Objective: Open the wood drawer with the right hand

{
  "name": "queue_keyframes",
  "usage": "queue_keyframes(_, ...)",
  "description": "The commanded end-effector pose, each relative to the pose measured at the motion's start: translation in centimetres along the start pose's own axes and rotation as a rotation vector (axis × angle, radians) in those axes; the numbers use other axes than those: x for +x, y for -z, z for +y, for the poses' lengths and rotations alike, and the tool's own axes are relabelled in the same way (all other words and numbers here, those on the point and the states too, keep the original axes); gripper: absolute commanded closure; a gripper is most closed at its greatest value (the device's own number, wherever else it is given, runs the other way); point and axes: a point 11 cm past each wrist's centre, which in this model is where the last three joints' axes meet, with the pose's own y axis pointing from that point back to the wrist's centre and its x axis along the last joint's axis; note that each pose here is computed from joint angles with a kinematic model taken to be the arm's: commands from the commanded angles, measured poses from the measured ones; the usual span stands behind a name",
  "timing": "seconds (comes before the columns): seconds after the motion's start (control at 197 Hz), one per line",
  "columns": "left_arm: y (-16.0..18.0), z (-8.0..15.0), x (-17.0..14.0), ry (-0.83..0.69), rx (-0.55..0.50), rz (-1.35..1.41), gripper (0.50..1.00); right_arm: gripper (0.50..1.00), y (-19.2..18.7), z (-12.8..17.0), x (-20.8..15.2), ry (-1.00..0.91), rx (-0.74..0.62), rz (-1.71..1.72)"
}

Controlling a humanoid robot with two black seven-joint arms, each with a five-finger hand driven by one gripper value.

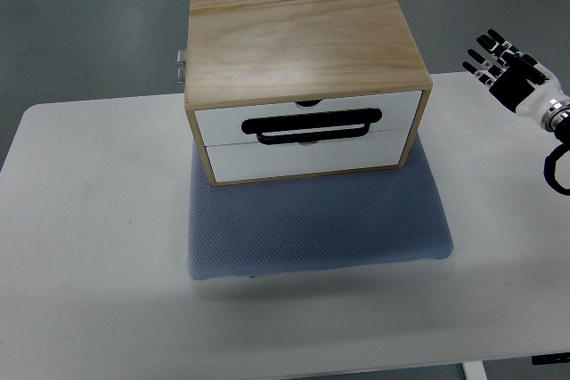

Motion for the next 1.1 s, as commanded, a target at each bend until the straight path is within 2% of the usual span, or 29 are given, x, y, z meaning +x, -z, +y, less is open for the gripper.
queue_keyframes(0.0,0.0,0.0,-0.1,0.002,0.000,0.001,0.500,0.558,2.1,0.7,0.9,-0.008,0.014,0.057)
queue_keyframes(0.153,0.0,0.0,0.0,0.001,0.000,0.001,0.500,0.558,4.9,1.6,1.7,-0.028,0.048,0.096)
queue_keyframes(0.417,0.0,0.0,0.0,0.001,0.000,0.001,0.500,0.556,10.3,1.9,0.1,0.016,0.067,0.362)
queue_keyframes(0.564,0.0,0.0,0.0,0.001,0.000,0.001,0.500,0.556,12.4,3.0,-2.7,0.177,0.067,0.480)
queue_keyframes(0.686,0.0,0.0,0.0,0.001,0.000,0.001,0.500,0.556,14.8,4.5,-4.7,0.235,0.053,0.600)
queue_keyframes(0.849,0.0,0.0,0.0,0.001,0.000,0.001,0.500,0.556,16.0,5.2,-8.7,0.336,0.032,0.742)
queue_keyframes(1.093,0.0,0.0,0.0,0.001,0.000,0.001,0.500,0.556,15.8,5.1,-14.7,0.482,-0.022,0.994)
